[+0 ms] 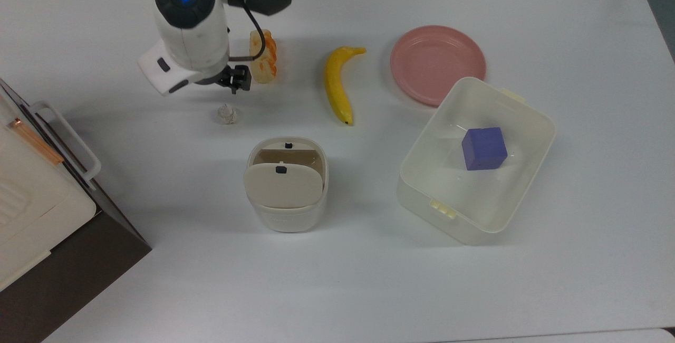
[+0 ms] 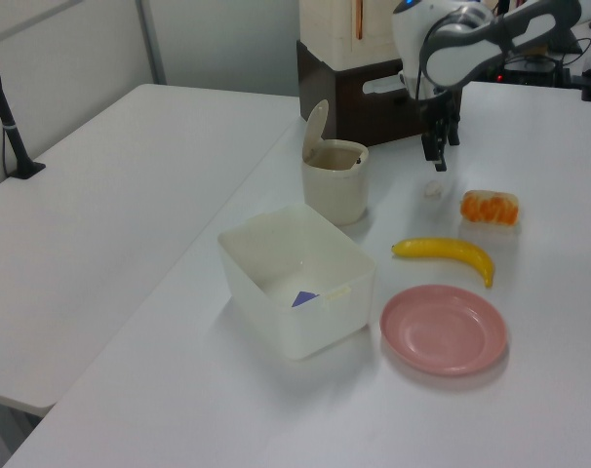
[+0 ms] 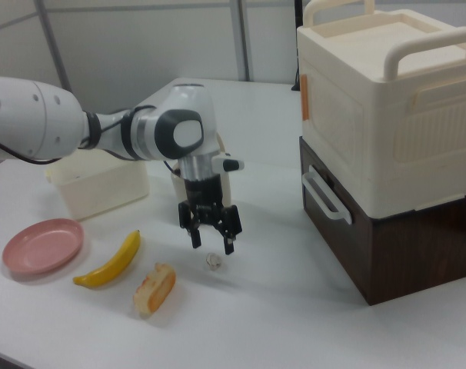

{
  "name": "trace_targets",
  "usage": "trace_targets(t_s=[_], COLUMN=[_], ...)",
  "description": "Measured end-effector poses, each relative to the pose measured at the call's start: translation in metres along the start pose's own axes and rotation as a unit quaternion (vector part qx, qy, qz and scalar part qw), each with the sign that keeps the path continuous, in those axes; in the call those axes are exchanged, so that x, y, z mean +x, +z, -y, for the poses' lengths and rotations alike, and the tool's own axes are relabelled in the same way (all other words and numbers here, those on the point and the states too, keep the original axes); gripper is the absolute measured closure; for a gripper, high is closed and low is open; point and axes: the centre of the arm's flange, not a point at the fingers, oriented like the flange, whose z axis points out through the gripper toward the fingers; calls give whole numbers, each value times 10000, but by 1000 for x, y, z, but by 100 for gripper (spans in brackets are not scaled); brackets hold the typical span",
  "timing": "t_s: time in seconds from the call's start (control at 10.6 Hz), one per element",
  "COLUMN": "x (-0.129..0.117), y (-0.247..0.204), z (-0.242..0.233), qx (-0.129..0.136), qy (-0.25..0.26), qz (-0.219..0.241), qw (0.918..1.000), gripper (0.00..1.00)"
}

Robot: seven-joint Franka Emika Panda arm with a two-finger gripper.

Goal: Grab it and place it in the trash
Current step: 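Move the gripper down to the small white ball and grasp it, then lift the white ball and carry it over the white trash can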

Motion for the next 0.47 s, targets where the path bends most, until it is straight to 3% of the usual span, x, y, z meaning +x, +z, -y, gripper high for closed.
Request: trace_targets(t_s=[0.47], x=[7], y=[32], z=[3], qx=[-233], qy=[-83], qz=[209], qw=[9995], gripper=[3])
